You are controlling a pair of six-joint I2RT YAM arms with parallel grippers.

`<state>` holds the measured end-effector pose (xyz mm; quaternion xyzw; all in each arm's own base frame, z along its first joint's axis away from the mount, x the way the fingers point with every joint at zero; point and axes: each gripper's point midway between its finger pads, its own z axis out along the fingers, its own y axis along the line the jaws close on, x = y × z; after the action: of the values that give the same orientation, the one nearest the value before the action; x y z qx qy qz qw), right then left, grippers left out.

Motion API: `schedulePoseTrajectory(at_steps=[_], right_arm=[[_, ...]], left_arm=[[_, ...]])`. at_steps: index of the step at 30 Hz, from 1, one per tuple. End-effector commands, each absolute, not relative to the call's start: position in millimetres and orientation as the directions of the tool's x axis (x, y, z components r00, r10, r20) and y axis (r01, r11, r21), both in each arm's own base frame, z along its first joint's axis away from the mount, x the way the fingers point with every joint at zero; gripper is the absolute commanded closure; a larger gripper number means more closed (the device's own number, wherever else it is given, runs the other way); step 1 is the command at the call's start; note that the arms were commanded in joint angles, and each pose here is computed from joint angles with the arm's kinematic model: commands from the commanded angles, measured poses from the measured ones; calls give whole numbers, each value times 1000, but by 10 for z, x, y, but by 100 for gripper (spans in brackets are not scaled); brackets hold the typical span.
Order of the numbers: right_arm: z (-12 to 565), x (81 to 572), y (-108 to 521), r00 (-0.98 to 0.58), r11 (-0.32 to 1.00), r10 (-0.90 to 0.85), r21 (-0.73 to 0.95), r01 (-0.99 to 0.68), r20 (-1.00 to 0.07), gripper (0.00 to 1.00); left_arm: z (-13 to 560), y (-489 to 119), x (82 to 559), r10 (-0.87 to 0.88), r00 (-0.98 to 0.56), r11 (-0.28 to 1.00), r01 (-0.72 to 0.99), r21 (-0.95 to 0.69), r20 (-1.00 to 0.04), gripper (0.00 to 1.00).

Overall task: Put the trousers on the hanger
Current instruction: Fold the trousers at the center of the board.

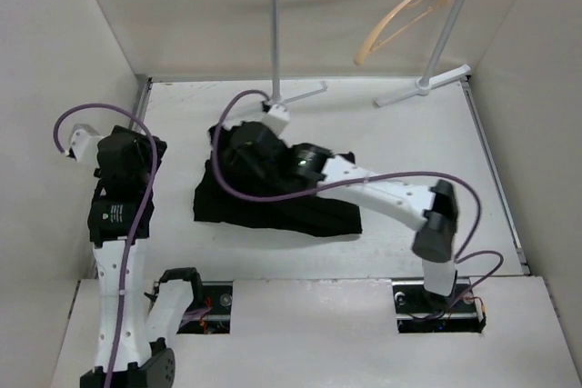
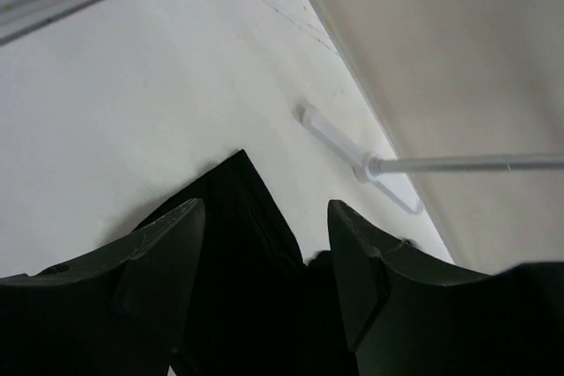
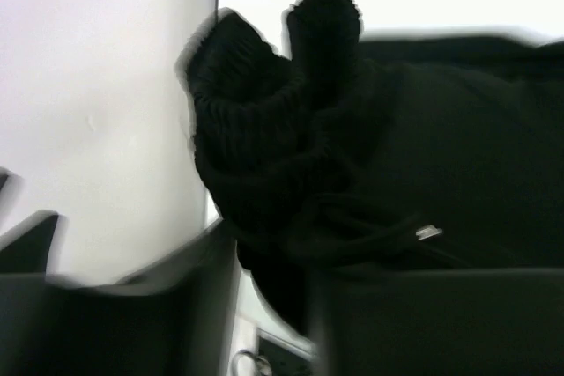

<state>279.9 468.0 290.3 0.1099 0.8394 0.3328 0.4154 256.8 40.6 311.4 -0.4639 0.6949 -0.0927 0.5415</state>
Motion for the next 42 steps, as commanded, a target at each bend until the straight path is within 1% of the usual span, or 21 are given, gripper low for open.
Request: schedulePoseTrajectory(at_steps=[1, 2, 4, 6, 9, 11, 12, 13, 15, 16, 17, 19, 22, 26, 28, 29, 32, 34, 35, 37, 42], right_arm=[[3107, 2574, 5386, -685, 647, 454, 739, -186, -570, 43], [2999, 2486, 5522, -721, 650, 405, 732, -206, -562, 31], [2863, 2381, 5604, -760, 656, 339, 719, -232, -554, 18], [2846, 2356, 5454, -760, 670, 317, 702, -244, -567, 14], [2979, 2645, 4945, -708, 674, 379, 702, -231, -596, 14], [2975, 2797, 4538, -682, 678, 404, 700, -224, -610, 20], [2922, 2830, 4347, -682, 681, 398, 696, -228, -614, 27], [2820, 2844, 4161, -691, 691, 379, 684, -231, -616, 36], [2544, 2831, 3764, -715, 723, 341, 657, -215, -610, 63], [2389, 2814, 3565, -723, 742, 328, 639, -200, -607, 71], [2235, 2792, 3365, -729, 762, 320, 621, -181, -605, 76], [2006, 2733, 3064, -734, 785, 314, 599, -156, -602, 78], [1721, 2567, 2682, -745, 808, 300, 574, -133, -595, 71], [1452, 2321, 2480, -771, 807, 282, 575, -131, -572, 54], [1319, 2258, 2416, -778, 809, 289, 577, -112, -557, 43], [1265, 2242, 2387, -782, 810, 295, 578, -100, -549, 40], [1227, 2233, 2342, -787, 801, 309, 592, -88, -534, 36], [1252, 2233, 2321, -786, 799, 306, 594, -95, -538, 34], [1275, 2239, 2308, -781, 798, 306, 594, -102, -544, 33], [1272, 2248, 2280, -778, 800, 304, 590, -105, -550, 32], [1198, 2226, 2288, -790, 794, 292, 597, -113, -539, 30]], left_arm=[[3114, 621, 2462, -737, 70, 516, -584, -627, -672, 44], [3110, 683, 2439, -737, 86, 501, -596, -627, -670, 44], [3096, 744, 2417, -733, 95, 492, -610, -621, -674, 44], [3062, 784, 2423, -722, 96, 493, -624, -607, -685, 44], [2840, 663, 2574, -741, 16, 520, -619, -588, -672, 43], [2583, 483, 2682, -748, -87, 560, -615, -555, -658, 44], [2434, 386, 2730, -738, -147, 592, -611, -526, -659, 44], [2266, 287, 2769, -721, -212, 627, -604, -491, -659, 44], [1962, 86, 2833, -678, -343, 697, -579, -422, -650, 44], [1841, 28, 2844, -656, -398, 724, -573, -384, -642, 44], [1709, -34, 2859, -627, -457, 753, -564, -339, -631, 44], [1470, -130, 2895, -576, -552, 796, -545, -262, -602, 45], [1316, -86, 2927, -571, -573, 792, -572, -212, -588, 45], [1274, 93, 2928, -650, -494, 724, -634, -272, -577, 39], [1208, 63, 2971, -670, -507, 720, -623, -306, -543, 35], [1126, 34, 2978, -675, -533, 721, -622, -305, -510, 34], [928, 42, 2871, -681, -590, 718, -654, -237, -434, 37], [1043, 246, 2763, -698, -503, 670, -710, -216, -510, 37], [1194, 388, 2696, -709, -417, 629, -739, -242, -568, 36], [1392, 544, 2547, -732, -316, 573, -766, -293, -604, 34], [1237, 538, 1874, -833, -273, 423, -875, -235, -481, 34]])
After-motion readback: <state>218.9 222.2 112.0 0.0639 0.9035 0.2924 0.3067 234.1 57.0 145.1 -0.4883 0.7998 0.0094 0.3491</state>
